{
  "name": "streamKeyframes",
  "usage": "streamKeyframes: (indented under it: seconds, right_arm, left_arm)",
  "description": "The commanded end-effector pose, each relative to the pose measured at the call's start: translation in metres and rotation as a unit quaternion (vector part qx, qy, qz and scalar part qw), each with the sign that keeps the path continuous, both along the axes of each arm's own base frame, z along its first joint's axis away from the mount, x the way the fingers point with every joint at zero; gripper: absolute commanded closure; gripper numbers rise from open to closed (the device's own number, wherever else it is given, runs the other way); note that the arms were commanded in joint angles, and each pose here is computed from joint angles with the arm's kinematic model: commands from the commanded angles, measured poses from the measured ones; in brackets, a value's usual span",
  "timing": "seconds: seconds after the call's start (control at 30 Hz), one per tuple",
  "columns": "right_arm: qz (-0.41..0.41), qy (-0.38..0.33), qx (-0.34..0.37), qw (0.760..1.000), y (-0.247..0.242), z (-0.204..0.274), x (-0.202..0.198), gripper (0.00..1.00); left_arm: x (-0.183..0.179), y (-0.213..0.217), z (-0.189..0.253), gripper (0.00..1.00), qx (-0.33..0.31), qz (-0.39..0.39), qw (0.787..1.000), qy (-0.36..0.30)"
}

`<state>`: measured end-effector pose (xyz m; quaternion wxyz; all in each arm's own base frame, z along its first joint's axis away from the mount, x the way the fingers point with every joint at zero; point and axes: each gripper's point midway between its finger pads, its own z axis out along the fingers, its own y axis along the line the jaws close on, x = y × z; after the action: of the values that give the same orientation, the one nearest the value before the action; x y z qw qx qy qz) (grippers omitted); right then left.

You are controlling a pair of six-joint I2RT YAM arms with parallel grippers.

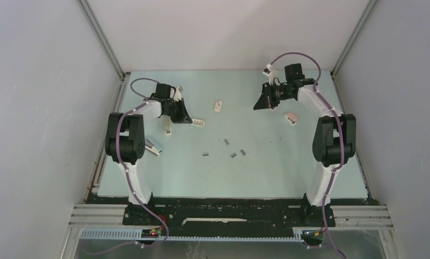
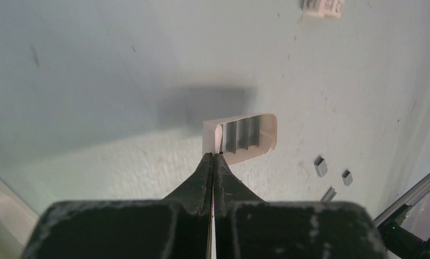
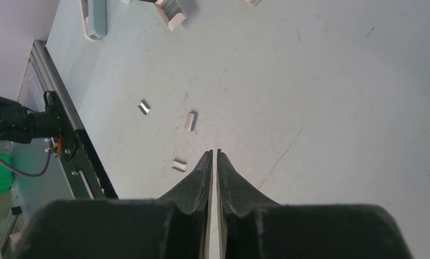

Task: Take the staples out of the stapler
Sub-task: Move the staple box to the center of the board.

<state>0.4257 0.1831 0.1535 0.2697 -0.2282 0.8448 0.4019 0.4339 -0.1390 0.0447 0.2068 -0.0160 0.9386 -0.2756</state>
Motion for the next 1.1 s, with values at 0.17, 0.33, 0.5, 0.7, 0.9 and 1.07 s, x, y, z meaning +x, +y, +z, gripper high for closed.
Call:
streamKeyframes:
  seconds: [0.17,0.33,0.5,0.7,0.9,1.07]
  right_arm:
    - [0.047,-0.040,0.006,0.998,0.010,0.029,-0.039,0.85]
    - [0.052,-0.045,0.000,0.998,0.010,0.030,-0.050,0.84]
    - [0.059,-0.049,-0.011,0.997,0.013,0.026,-0.061,0.82]
    - [0.070,-0.062,-0.024,0.995,0.017,0.030,-0.071,0.80]
    - [0.102,-0.080,-0.010,0.992,0.029,0.047,-0.088,0.78]
    - [0.136,-0.079,0.039,0.987,0.039,0.070,-0.110,0.76]
  left_arm:
    - [-0.026,-0.035,0.030,1.00,-0.032,0.066,0.991,-0.114]
    - [-0.036,-0.030,0.027,1.00,-0.025,0.100,0.985,-0.139]
    - [-0.048,-0.031,0.018,0.79,-0.028,0.095,0.986,-0.132]
    - [-0.064,-0.024,0.027,0.53,-0.019,0.089,0.985,-0.147]
    - [-0.076,-0.014,0.062,0.41,-0.007,0.077,0.975,-0.206]
    - [-0.081,-0.006,0.091,0.23,-0.004,0.084,0.965,-0.248]
